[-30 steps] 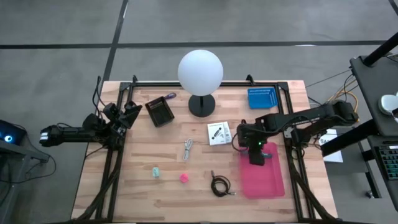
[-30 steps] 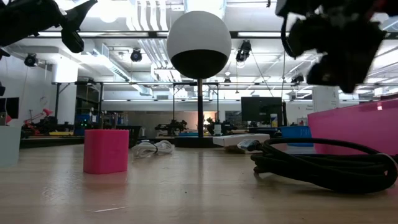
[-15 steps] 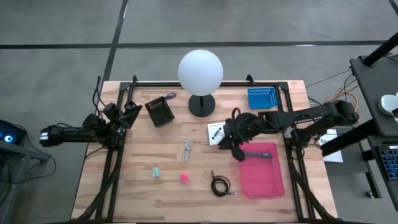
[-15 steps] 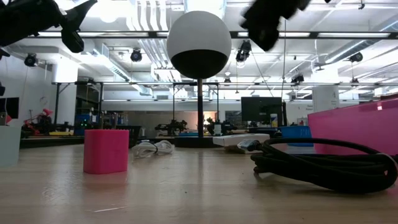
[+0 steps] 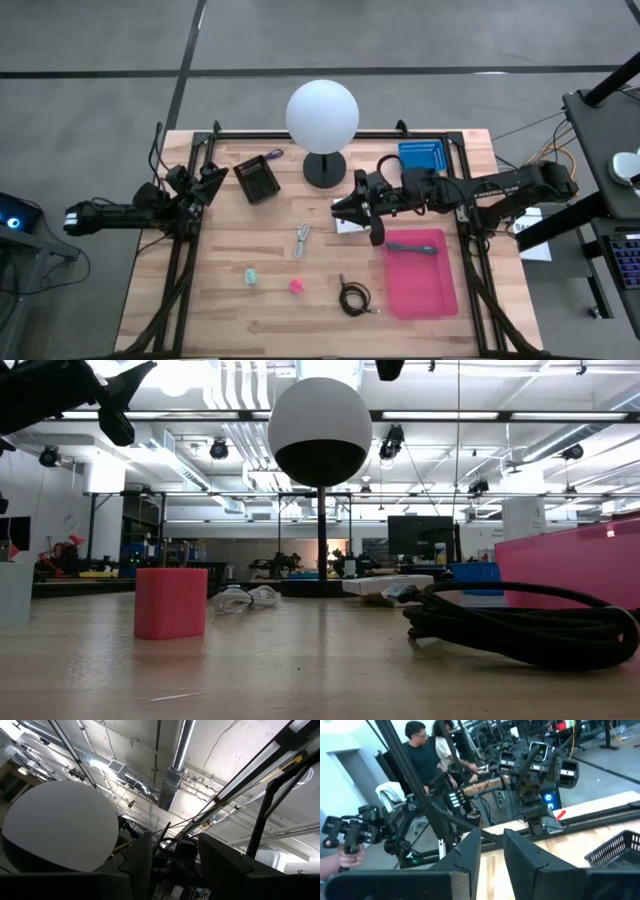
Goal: Pick and place items into bin
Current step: Put the black charger cable into the pink bin
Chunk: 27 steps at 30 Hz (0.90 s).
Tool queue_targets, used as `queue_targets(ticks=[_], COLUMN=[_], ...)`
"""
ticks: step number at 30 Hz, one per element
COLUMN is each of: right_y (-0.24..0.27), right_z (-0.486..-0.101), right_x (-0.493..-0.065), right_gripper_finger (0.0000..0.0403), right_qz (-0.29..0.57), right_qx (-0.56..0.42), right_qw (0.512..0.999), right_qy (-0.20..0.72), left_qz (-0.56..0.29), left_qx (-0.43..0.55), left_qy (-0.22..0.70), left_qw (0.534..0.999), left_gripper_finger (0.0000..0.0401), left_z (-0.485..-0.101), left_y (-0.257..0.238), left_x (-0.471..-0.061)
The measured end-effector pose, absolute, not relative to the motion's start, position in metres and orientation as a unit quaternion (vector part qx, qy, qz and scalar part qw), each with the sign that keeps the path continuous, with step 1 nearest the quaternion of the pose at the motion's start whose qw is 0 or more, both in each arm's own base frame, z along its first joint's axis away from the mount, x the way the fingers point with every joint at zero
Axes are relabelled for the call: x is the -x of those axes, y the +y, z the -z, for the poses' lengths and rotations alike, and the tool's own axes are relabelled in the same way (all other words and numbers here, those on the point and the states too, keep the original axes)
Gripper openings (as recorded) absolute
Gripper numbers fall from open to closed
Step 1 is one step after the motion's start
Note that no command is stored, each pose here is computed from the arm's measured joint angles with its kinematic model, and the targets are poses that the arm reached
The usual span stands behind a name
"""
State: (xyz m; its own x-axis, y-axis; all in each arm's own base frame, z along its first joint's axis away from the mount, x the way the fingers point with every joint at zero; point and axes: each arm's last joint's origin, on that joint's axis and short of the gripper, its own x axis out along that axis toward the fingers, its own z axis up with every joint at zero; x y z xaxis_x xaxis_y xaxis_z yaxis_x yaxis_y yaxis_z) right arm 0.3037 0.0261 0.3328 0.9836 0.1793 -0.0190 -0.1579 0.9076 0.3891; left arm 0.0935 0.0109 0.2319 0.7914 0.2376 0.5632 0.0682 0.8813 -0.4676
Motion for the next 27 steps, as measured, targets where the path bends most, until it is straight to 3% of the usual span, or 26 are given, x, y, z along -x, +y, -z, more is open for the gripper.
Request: queue_targets(ticks=[7,19,27], right_y=[0.03,0.04,0.041], right_z=[-0.324,-0.32,-0.32], right_x=[-0.304,-0.302,-0.301], right_gripper_finger=[0.0089,0.0188,0.0203], right_qz=[-0.085,-0.101,-0.101], right_qx=[-0.198,-0.196,-0.196], right_qw=[0.974,0.971,0.97], right_qy=[0.066,0.093,0.103], left_qz=[-0.049,-0.08,-0.109], left_qx=[0.24,0.248,0.256], left_qy=[-0.32,-0.326,-0.332], left_qw=[0.915,0.909,0.902], left_gripper_finger=[0.0144,0.0144,0.0144], left_z=[-0.232,-0.232,-0.231], left_y=[0.011,0.013,0.015], left_x=[-0.093,-0.093,-0.093])
